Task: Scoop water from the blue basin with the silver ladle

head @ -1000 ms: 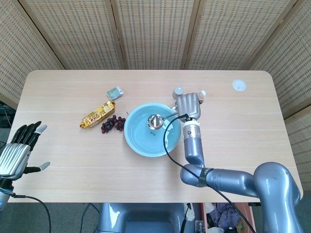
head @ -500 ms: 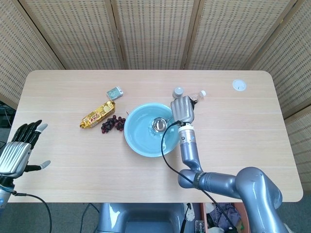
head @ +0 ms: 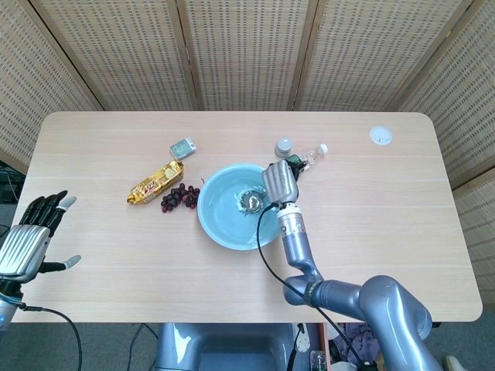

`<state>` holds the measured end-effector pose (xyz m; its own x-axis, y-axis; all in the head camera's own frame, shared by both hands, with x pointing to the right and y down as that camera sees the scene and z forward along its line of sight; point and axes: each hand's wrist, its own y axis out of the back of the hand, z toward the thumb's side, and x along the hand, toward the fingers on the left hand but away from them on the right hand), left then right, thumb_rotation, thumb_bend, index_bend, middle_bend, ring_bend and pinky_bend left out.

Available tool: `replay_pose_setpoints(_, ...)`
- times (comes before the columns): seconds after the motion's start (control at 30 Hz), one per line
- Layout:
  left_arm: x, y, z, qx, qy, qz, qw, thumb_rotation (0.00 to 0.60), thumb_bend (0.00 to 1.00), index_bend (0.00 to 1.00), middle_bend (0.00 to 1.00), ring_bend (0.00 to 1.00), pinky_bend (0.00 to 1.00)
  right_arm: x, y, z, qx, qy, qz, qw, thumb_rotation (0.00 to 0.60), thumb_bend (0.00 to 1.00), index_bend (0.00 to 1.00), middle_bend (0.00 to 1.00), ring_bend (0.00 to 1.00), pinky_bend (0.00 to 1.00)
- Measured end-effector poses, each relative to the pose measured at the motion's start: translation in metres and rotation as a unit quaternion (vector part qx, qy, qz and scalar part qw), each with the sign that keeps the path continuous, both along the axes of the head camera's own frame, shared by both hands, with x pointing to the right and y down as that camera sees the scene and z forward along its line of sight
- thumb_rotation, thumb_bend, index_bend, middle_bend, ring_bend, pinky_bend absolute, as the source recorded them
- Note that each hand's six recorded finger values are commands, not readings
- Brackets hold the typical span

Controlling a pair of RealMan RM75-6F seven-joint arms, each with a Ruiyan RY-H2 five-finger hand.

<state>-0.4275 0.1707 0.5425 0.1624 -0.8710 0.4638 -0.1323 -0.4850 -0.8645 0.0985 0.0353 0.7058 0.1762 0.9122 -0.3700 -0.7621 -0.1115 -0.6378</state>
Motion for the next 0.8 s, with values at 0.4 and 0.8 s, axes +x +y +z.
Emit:
replay_pose_setpoints(0.4,0.000,0.000,-0.001,0.001,0.000,0.001,1.0000,0.600,0.00,0.00,0.00,0.00,0.00,-0.003,0.017,0.010,-0.018,0.025,-0.017,0.9994,0.600,0.74,0.79,1.00,0.99,1.00)
replay_pose_setpoints(0.8,0.001,0.001,-0.001,0.002,0.000,0.003,1.0000,0.600,0.00,0.00,0.00,0.00,0.00,-0.004,0.030,0.011,-0.058,0.013,-0.001,0.9982,0.600,0.74,0.79,1.00,0.99,1.00)
